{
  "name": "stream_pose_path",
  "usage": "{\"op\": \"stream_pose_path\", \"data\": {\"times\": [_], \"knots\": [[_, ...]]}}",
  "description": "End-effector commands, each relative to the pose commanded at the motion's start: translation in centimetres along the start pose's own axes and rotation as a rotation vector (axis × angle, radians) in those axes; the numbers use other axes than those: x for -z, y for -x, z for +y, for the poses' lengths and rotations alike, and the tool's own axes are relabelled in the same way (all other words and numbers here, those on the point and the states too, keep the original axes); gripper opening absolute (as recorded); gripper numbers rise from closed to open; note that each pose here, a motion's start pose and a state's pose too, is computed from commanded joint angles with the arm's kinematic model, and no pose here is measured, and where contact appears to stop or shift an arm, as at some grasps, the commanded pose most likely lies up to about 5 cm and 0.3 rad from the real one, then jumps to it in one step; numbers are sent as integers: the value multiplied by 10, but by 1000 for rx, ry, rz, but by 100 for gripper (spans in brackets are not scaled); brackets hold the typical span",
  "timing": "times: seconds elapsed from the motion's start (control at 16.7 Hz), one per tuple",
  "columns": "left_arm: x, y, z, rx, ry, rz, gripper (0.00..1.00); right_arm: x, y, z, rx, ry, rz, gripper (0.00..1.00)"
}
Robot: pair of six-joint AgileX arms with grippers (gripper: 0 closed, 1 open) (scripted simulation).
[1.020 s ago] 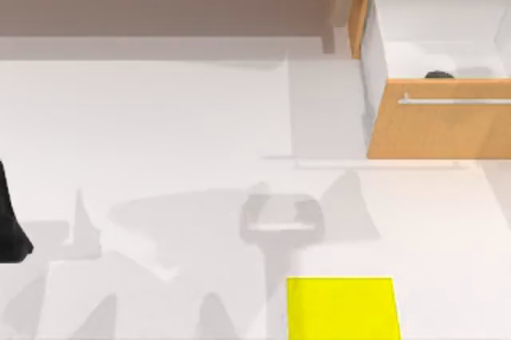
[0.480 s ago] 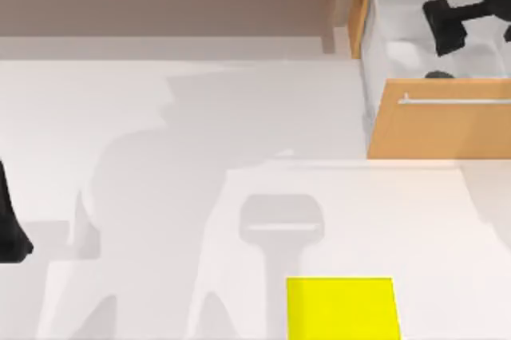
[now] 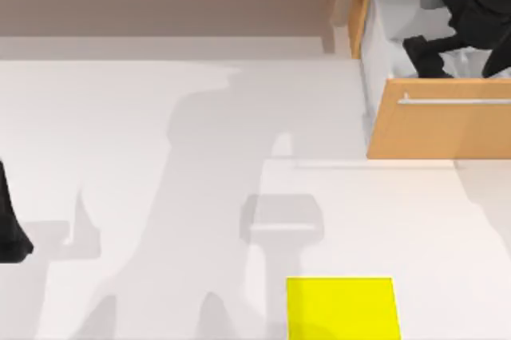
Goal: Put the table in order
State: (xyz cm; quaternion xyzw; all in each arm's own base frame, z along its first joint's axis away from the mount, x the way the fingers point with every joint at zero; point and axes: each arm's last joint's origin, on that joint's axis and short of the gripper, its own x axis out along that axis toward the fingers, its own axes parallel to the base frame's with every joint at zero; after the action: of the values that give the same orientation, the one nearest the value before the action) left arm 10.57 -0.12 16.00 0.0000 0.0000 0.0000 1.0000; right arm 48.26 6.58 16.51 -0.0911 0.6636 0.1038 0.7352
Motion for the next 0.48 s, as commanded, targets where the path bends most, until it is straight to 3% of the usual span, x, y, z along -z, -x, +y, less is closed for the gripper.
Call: {"op": "stream_pose_path", "data": {"times": [0.48], "knots": [[0,0,0,0,0,0,100,1,-4,0,0,0,1,100]]}}
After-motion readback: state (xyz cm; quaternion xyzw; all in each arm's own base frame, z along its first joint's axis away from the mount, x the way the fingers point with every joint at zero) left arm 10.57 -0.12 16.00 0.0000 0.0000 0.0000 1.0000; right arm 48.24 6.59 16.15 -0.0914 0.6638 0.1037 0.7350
